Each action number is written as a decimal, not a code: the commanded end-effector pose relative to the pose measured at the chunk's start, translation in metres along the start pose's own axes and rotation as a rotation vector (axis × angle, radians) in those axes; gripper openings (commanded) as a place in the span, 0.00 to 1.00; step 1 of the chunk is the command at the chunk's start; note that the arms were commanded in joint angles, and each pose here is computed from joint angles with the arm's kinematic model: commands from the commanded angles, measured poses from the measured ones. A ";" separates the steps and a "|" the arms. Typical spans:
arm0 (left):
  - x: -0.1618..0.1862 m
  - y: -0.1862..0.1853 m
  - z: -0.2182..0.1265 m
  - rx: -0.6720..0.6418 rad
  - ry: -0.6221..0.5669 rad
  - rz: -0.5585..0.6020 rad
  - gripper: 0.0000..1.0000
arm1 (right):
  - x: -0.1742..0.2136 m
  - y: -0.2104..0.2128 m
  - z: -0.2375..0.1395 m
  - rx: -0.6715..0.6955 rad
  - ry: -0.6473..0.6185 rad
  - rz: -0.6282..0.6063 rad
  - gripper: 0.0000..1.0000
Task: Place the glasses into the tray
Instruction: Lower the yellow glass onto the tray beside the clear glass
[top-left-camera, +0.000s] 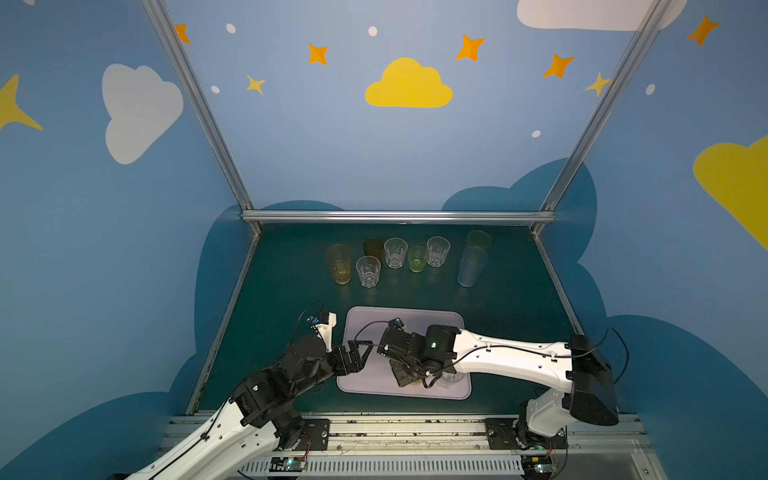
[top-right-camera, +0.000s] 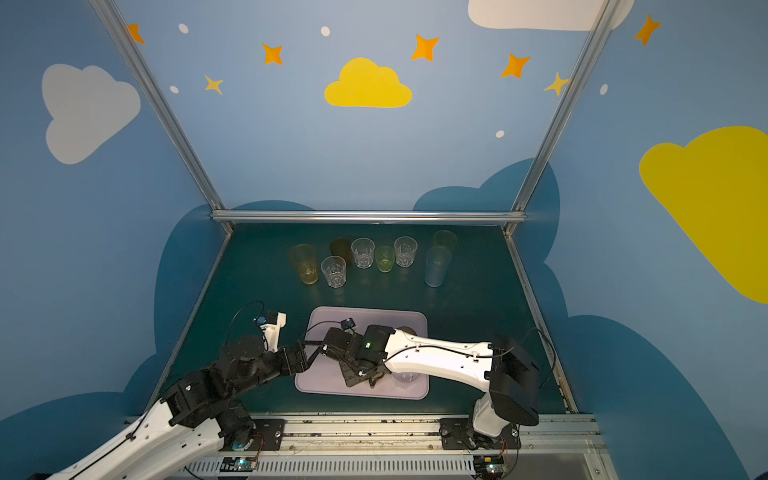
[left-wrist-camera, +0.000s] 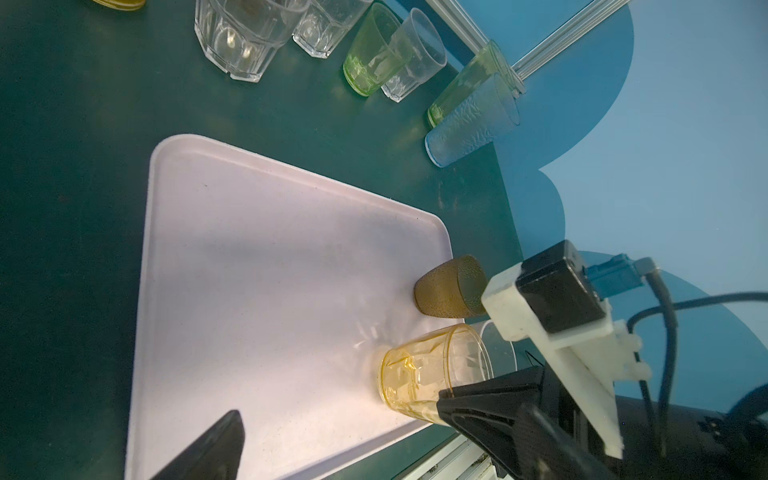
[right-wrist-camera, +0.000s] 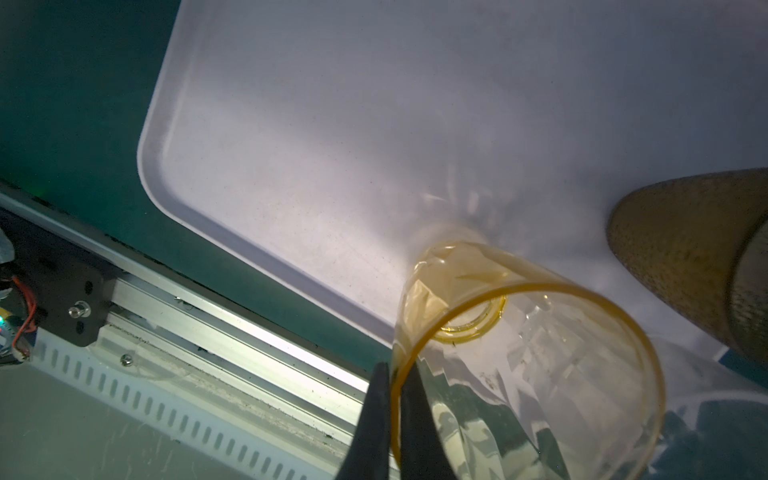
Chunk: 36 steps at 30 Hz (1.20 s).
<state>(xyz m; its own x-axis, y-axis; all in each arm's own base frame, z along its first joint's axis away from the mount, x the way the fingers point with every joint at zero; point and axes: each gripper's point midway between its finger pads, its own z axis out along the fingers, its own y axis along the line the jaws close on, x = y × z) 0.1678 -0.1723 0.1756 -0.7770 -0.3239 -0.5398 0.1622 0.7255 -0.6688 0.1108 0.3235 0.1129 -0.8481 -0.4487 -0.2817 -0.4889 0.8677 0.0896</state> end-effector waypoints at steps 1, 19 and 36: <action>-0.001 0.002 -0.001 -0.008 -0.007 0.001 1.00 | 0.009 -0.007 0.006 0.044 0.026 0.001 0.00; 0.000 0.003 -0.002 -0.011 -0.008 0.004 1.00 | 0.007 0.002 0.010 0.025 0.022 -0.013 0.22; -0.007 0.004 -0.014 -0.007 -0.046 -0.007 1.00 | -0.014 0.008 -0.012 -0.008 -0.072 -0.013 0.51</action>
<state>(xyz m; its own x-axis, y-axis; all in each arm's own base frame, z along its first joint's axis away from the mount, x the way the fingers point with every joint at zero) 0.1638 -0.1650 0.1836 -0.7578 -0.3444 -0.5541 0.1740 0.7119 -0.6804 0.1123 0.3293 0.1088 -0.8445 -0.4488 -0.2924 -0.4876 0.8700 0.0728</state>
